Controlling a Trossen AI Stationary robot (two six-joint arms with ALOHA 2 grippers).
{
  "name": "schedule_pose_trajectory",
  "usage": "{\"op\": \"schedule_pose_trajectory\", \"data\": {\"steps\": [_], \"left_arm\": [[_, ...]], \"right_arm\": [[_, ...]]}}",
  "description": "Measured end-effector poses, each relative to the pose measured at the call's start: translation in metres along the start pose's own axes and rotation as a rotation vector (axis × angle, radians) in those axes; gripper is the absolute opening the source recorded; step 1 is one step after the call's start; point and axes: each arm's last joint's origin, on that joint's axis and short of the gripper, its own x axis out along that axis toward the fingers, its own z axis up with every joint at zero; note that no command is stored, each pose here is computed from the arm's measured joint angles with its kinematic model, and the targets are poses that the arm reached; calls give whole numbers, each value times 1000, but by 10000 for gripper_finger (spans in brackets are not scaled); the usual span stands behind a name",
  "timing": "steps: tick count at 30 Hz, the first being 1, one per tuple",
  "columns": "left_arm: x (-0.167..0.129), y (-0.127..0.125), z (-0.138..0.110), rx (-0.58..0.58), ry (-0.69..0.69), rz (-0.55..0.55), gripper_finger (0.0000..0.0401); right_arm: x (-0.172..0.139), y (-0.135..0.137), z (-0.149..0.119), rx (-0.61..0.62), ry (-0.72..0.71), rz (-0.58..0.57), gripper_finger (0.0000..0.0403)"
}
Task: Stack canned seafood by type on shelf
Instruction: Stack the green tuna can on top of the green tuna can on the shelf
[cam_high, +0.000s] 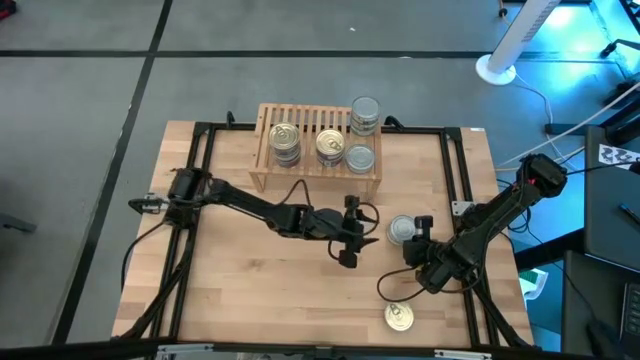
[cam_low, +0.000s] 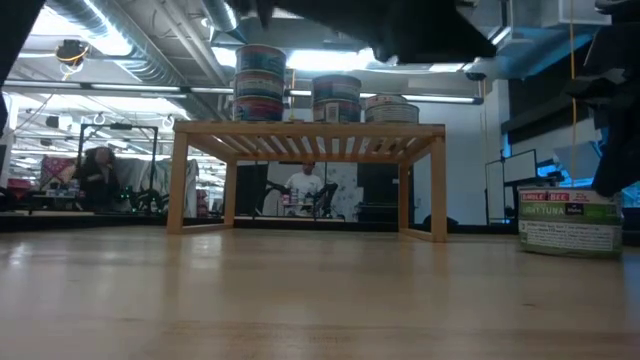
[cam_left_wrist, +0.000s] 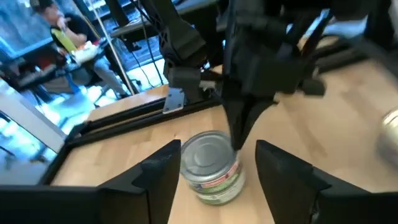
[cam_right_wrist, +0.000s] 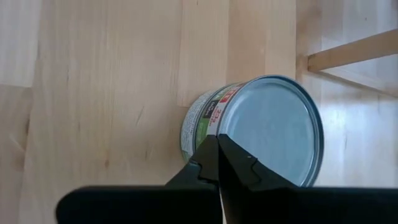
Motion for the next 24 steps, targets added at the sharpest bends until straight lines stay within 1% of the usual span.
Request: {"op": "schedule_pose_trajectory", "data": {"steps": [7,13,16,24], "left_arm": [[29,-5,-39,76,47,14,212],[43,-10,-57,111,25,30,212],[51,-13,-61,145,32,29,212],[76,-19,-60,236,5,26,212]], "right_arm": [[0,0,0,2,-8,-6,1],[0,0,1,3,-16,-13,1],[0,0,1,4,-18,-14,1],[0,0,2,7,-34,-30,1]]}}
